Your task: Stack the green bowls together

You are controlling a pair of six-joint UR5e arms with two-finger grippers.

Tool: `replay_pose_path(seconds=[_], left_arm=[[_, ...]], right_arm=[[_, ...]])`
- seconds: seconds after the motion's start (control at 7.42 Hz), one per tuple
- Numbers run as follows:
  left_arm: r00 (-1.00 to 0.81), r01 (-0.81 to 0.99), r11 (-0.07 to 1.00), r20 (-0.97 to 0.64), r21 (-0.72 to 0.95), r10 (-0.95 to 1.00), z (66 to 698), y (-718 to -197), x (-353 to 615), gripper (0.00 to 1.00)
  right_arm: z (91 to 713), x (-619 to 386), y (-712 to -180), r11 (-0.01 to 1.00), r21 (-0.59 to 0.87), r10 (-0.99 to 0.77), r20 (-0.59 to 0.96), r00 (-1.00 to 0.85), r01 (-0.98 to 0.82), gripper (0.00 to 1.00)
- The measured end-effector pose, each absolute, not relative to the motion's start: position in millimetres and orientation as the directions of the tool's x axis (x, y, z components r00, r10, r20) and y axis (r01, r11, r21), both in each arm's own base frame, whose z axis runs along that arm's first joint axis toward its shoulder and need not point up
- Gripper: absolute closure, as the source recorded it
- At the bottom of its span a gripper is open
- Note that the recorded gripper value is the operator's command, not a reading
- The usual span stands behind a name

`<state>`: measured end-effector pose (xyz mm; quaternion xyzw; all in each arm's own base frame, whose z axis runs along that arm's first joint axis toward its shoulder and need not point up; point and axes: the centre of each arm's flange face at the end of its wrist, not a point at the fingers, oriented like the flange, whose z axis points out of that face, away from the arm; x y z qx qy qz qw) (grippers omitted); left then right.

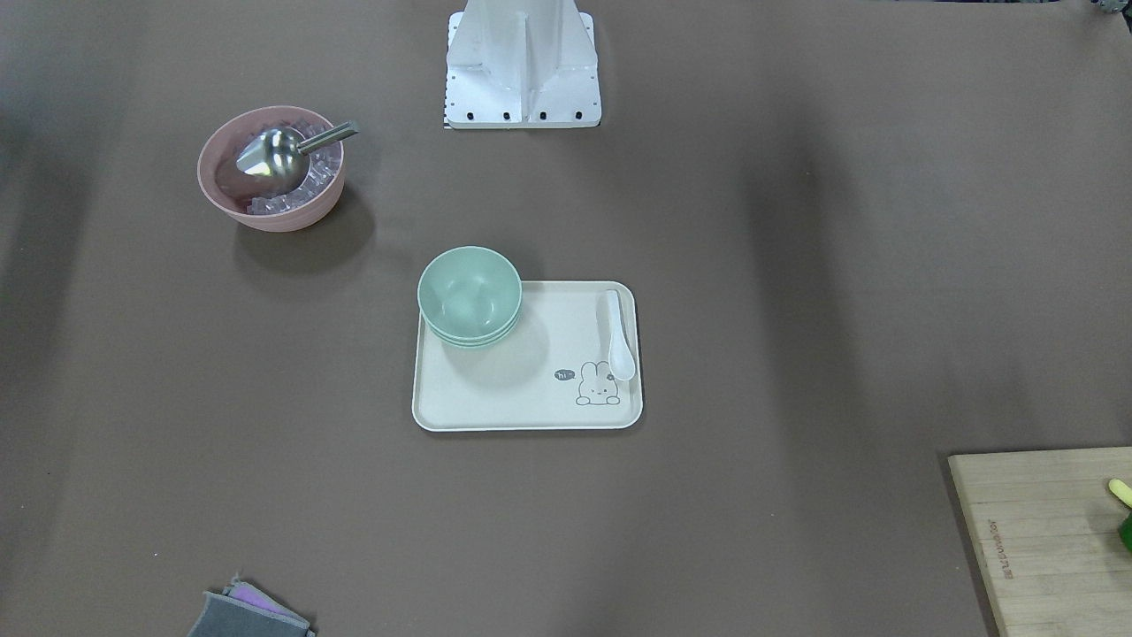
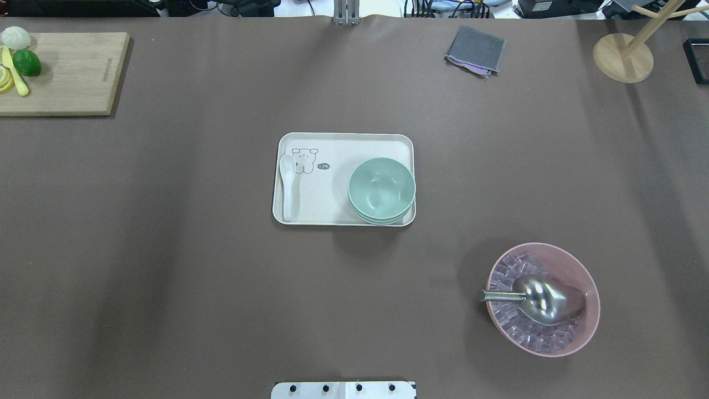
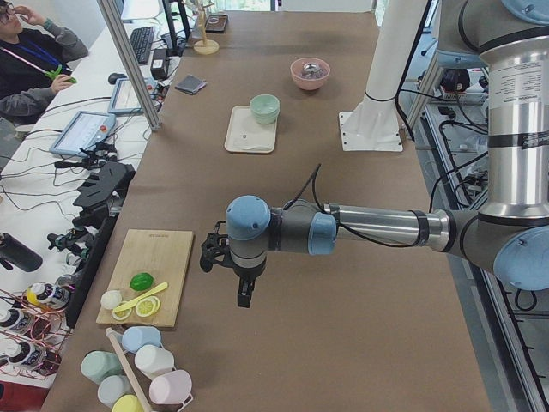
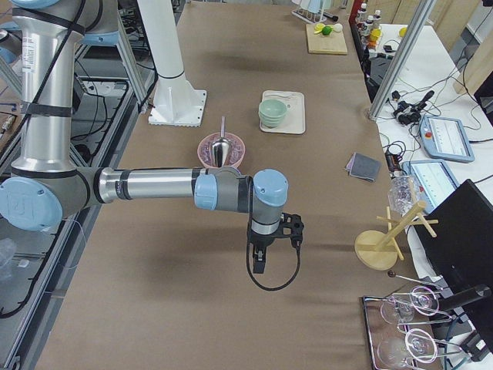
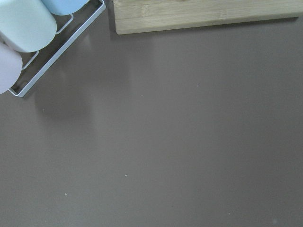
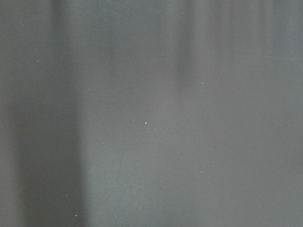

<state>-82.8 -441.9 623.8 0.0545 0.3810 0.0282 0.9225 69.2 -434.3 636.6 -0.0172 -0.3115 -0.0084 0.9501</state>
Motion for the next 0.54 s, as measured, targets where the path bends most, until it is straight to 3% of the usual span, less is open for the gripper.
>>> replay_pose_path(seconds=[0.54], left_arm=[[0.67,-0.008,0.99,-0.735,0.138,0.107,614.7,-443.5,-79.2,0.01]], right_arm=[[635.4,68.9,-434.1,0.999,-0.028,-0.003,0.592,0.806,0.024,0.0]])
